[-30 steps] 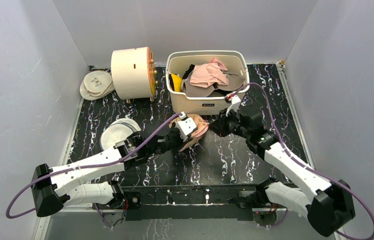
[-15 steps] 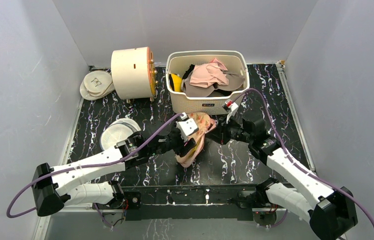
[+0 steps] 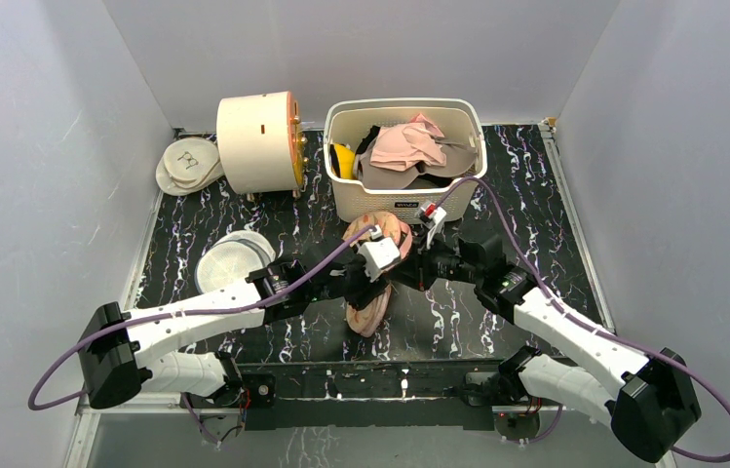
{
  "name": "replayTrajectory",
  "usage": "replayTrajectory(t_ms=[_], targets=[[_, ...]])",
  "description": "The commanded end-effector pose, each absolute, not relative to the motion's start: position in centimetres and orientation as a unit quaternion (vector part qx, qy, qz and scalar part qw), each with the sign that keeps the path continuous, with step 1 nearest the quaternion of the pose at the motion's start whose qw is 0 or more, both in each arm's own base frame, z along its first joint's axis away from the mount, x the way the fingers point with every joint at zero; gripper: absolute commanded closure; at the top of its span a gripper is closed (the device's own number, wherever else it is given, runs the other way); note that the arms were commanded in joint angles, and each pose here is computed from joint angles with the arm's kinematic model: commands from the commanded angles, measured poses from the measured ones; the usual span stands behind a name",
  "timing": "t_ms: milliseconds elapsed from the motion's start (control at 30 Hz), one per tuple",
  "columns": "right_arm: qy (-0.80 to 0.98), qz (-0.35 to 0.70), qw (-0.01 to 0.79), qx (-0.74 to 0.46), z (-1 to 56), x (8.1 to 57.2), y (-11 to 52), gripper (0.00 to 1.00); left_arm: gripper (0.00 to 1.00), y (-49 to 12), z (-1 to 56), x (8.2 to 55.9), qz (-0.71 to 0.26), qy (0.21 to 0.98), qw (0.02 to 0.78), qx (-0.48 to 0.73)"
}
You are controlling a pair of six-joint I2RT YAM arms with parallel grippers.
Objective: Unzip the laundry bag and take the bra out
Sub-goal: Unzip the laundry bag at the center of the board.
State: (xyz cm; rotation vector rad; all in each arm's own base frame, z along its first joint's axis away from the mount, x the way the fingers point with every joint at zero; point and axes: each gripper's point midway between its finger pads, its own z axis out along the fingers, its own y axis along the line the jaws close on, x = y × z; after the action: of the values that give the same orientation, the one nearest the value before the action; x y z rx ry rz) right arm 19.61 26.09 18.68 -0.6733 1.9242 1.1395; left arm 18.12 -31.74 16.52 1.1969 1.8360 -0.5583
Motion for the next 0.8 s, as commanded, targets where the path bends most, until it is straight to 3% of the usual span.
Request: replayTrajectory(t_ms=[0, 133, 300, 767], targets=[[0.722, 0.464, 0.434, -0.275, 21.9, 20.3, 27.2, 1.0, 0.62, -32.2, 18.8, 18.9, -0.224, 0.729, 0.451, 0.464], [0.728, 0.451, 0.441, -0.269, 21.6, 20.7, 26.9, 1.0, 0.87, -31.8, 18.7, 19.5, -0.206, 0.735, 0.454, 0.459], [0.761, 0.418, 0.436, -0.239, 19.9, 21.8, 26.2, 1.0, 1.0, -31.5, 18.8, 19.7, -0.196, 0.733, 0.458, 0.462], [0.845, 0.315, 0.405, -0.148, 15.2, 26.4, 22.4, 1.0, 1.0, -31.1, 19.1, 19.7, -0.191, 0.731, 0.462, 0.464]])
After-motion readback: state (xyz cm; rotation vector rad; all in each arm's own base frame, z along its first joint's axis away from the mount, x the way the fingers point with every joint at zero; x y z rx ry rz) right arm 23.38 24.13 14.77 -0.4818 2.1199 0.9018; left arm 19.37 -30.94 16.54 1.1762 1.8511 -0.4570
